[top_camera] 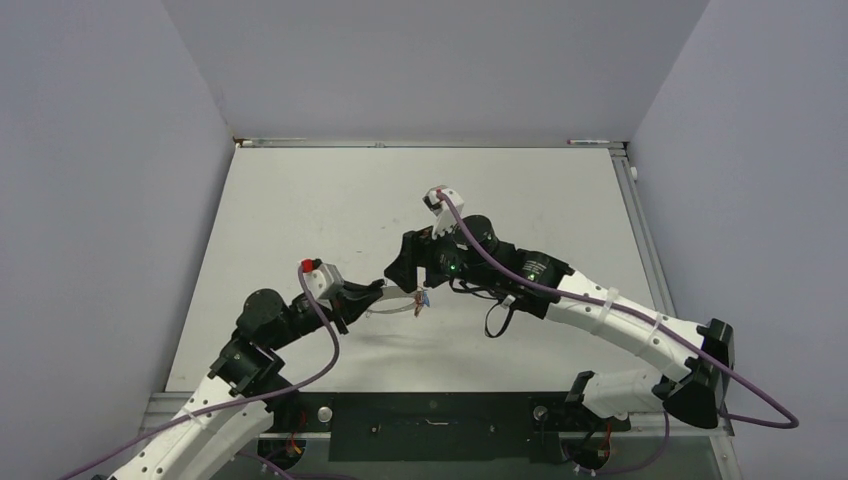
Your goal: Put the keys on the keyring
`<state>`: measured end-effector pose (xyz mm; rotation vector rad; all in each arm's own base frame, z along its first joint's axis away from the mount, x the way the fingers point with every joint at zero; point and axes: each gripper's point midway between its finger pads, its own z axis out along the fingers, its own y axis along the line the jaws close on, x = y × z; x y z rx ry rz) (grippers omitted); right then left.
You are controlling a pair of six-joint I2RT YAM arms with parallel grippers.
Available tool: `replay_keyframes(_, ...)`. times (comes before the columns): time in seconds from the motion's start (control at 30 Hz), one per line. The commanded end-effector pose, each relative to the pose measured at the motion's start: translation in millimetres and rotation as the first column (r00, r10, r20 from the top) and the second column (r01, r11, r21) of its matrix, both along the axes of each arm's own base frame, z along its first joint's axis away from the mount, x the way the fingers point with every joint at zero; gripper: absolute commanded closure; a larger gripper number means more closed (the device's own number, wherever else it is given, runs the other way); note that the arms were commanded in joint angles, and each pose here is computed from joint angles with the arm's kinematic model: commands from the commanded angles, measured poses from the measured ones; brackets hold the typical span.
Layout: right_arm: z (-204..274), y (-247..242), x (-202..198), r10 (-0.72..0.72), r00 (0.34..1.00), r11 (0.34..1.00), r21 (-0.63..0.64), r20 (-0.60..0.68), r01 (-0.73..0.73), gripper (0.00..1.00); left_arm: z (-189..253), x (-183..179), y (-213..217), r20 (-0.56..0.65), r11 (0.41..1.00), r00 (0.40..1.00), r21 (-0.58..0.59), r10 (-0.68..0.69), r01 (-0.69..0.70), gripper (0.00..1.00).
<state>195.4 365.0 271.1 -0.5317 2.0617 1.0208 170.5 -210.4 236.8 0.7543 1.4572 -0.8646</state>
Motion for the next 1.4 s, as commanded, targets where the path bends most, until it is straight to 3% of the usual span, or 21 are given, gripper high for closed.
replay_keyframes(0.0, 18.4, -48.5, 28.7, -0.206, 0.968, 0.976, -0.041, 0.143, 0.213, 0.31, 28.9, 3.7, -2.1, -0.081, 0.993, 0.996, -0.111, 0.03, -0.039, 1.0)
replay_keyframes(0.2, 27.8, -84.6, 34.5, -0.288, 0.919, 0.952, -0.026, 0.268, 0.306, 0.32, 4.6, 9.4, -7.1, -0.36, 0.984, 0.93, -0.127, 0.072, -0.125, 1.0)
replay_keyframes(0.33, 29.1, -101.9, 34.4, -0.316, 0.896, 0.94, -0.023, 0.313, 0.339, 0.33, -9.2, -2.3, -20.0, -0.465, 0.994, 0.884, -0.078, 0.033, -0.078, 1.0)
replay_keyframes(0.5, 25.0, -113.6, 34.2, -0.327, 0.885, 0.93, -0.056, 0.331, 0.364, 0.33, -20.9, -11.3, -32.2, -0.52, 0.997, 0.851, 0.022, 0.075, -0.075, 1.0)
replay_keyframes(0.73, 20.9, -122.8, 33.7, -0.339, 0.878, 0.919, -0.079, 0.338, 0.386, 0.34, -68.8, 12.6, -47.8, -0.583, 0.975, 0.787, 0.196, 0.204, -0.107, 1.0)
replay_keyframes(1.37, 20.2, -168.6, 37.9, -0.424, 0.807, 0.845, -0.141, 0.411, 0.516, 0.35, -104.2, 80.1, -118.7, -0.614, 0.96, 0.751, 0.264, 0.244, -0.096, 1.0)
